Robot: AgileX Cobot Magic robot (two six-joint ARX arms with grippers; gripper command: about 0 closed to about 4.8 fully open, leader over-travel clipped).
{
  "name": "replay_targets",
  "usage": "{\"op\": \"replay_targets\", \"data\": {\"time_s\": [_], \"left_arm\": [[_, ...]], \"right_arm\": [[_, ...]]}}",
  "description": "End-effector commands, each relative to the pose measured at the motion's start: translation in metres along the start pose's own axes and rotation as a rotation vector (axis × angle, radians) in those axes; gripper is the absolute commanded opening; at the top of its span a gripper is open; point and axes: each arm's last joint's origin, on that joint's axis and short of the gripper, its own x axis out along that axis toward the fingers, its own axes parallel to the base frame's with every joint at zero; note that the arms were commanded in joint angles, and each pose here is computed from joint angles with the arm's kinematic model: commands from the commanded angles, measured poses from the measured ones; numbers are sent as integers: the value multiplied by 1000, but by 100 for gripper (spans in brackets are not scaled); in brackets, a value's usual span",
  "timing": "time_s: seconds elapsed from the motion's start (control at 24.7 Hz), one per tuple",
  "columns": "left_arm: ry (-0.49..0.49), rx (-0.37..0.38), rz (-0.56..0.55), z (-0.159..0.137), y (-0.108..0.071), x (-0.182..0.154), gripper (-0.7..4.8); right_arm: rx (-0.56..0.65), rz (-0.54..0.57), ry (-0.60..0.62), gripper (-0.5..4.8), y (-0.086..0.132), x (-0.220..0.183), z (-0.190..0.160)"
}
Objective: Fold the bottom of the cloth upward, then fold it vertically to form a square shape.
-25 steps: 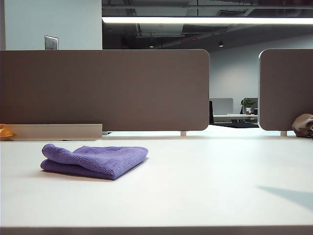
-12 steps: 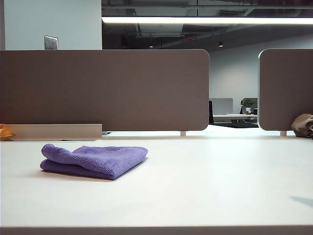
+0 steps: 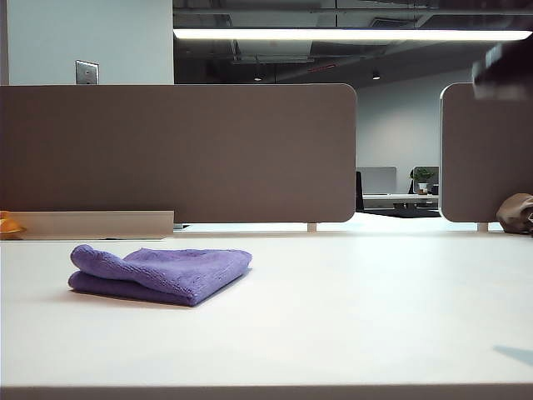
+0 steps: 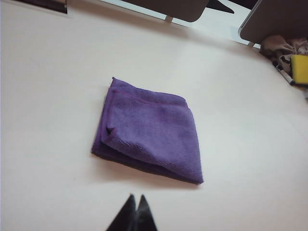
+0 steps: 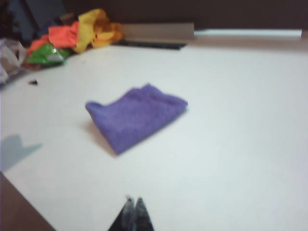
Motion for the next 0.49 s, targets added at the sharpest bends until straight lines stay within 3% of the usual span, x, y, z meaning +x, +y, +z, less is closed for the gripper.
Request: {"op": "replay_targets", "data": {"time_s": [0.04, 0.24, 0.49], "left_arm": [[-1, 37, 28, -10, 5, 7, -6], [32, 33, 139, -27, 16, 15, -5], [30, 96, 217, -31, 20, 17, -5]], "right_arm": [[6, 6, -19, -5, -3, 3, -14], [-2, -14, 31, -5, -7, 7, -34], [-10, -50, 96, -5, -11, 11, -53]]}}
